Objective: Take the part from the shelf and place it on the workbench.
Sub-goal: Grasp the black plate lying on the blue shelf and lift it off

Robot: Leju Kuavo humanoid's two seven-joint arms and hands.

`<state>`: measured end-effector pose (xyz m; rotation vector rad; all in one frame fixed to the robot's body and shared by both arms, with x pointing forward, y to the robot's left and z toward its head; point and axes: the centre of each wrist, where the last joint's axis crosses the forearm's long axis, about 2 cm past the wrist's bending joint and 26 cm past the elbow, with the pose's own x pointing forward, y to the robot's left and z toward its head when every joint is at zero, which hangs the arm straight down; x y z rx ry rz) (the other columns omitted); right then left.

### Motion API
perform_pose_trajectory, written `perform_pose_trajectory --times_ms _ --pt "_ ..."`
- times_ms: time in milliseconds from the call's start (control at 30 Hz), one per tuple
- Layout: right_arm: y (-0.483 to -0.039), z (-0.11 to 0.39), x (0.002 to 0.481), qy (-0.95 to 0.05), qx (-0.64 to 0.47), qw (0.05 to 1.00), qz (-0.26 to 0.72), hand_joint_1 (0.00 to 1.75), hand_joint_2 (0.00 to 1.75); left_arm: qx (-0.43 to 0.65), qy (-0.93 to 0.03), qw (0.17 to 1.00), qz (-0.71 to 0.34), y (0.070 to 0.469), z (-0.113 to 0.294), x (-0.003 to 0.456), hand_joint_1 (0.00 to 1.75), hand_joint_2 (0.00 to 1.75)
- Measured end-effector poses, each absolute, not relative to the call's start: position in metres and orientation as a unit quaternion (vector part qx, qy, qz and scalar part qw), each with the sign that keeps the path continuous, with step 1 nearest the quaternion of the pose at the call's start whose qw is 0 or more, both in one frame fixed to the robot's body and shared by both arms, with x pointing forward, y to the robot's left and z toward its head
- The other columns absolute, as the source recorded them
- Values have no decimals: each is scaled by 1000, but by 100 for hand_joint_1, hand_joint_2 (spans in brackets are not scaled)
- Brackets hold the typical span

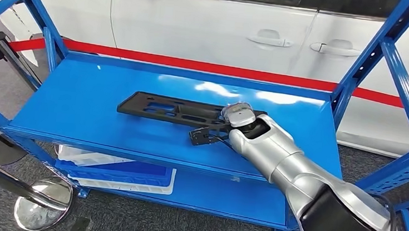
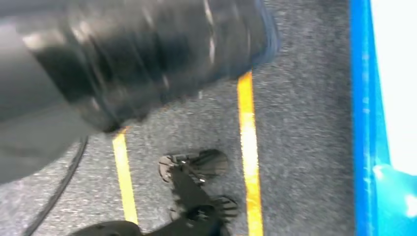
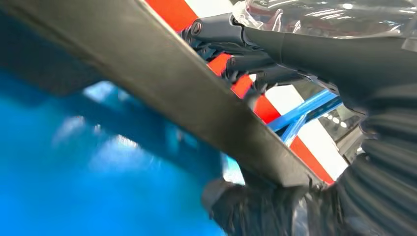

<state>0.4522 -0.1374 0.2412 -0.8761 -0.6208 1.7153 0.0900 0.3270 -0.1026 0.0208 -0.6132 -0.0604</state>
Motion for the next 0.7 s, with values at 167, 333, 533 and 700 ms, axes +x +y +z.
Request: perform_pose_trajectory --times_ms 167,333,533,700 --pt "-139 246 455 -285 -367 529 710 175 175 -2 -320 947 -28 328 -102 93 0 175" --pt "-139 246 455 -302 -367 529 703 175 175 -2 -325 945 -29 328 -102 94 0 175" --pt "-133 260 458 -383 -387 507 669 175 175 -11 -335 942 -23 328 -101 95 0 175" --pt "-126 270 457 -417 -392 493 656 175 175 -8 -340 940 -18 330 -101 95 0 175"
